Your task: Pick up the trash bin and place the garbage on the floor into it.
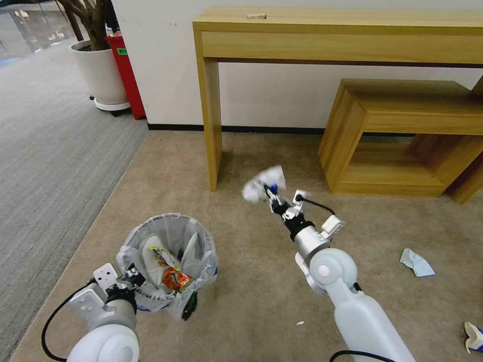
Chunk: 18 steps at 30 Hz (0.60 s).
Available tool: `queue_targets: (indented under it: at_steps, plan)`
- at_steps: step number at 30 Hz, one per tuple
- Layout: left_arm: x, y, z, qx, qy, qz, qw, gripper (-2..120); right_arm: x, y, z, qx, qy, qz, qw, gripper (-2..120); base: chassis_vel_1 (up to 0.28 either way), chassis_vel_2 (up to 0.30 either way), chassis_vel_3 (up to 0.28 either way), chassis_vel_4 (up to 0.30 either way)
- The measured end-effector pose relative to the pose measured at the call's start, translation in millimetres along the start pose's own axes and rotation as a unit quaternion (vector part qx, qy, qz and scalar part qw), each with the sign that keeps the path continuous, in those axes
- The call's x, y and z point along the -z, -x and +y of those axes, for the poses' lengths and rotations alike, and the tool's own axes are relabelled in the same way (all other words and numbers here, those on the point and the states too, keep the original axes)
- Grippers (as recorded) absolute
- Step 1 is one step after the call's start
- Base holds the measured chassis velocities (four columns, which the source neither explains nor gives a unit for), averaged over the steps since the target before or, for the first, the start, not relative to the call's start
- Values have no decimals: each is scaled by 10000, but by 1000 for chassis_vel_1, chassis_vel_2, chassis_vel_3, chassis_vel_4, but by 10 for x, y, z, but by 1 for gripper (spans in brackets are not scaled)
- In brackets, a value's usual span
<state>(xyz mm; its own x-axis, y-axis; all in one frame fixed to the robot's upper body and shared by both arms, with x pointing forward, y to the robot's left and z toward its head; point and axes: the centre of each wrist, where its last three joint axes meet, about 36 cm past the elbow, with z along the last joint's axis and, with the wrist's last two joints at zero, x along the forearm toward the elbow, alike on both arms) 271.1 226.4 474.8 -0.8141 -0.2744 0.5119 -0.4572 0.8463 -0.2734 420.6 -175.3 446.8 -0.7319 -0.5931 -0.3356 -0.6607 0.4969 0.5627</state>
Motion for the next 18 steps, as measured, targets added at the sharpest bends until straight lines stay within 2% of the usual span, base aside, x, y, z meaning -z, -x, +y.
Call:
queue_targets:
  at_steps: [3,4,7,9,12,18]
  plan:
    - [-25,-27,-32,-54,55,2,10000,0,-195,-4,-5,872,-40,-164,9960,0,0,0,0,0]
    - [-25,-27,-32,-54,55,2,10000,0,-195,-4,-5,872,-40,-164,9960,0,0,0,0,0]
    - [-11,-81,-63,-123,62,-26,9999,0,-455,-30,-103,1507,-357,86,9879,0,0,0,0,0]
    - [-7,-93,-69,-138,60,-33,9999,0,-510,-40,-122,1616,-492,193,9854,0,0,0,0,0]
    - [1,-113,-82,-168,51,-44,9998,0,-676,-68,-149,1983,-1014,476,9737,0,0,0,0,0]
    - [-12,-120,-113,-221,60,-27,9997,0,-853,-81,-171,2201,-1523,783,9603,0,0,0,0,0]
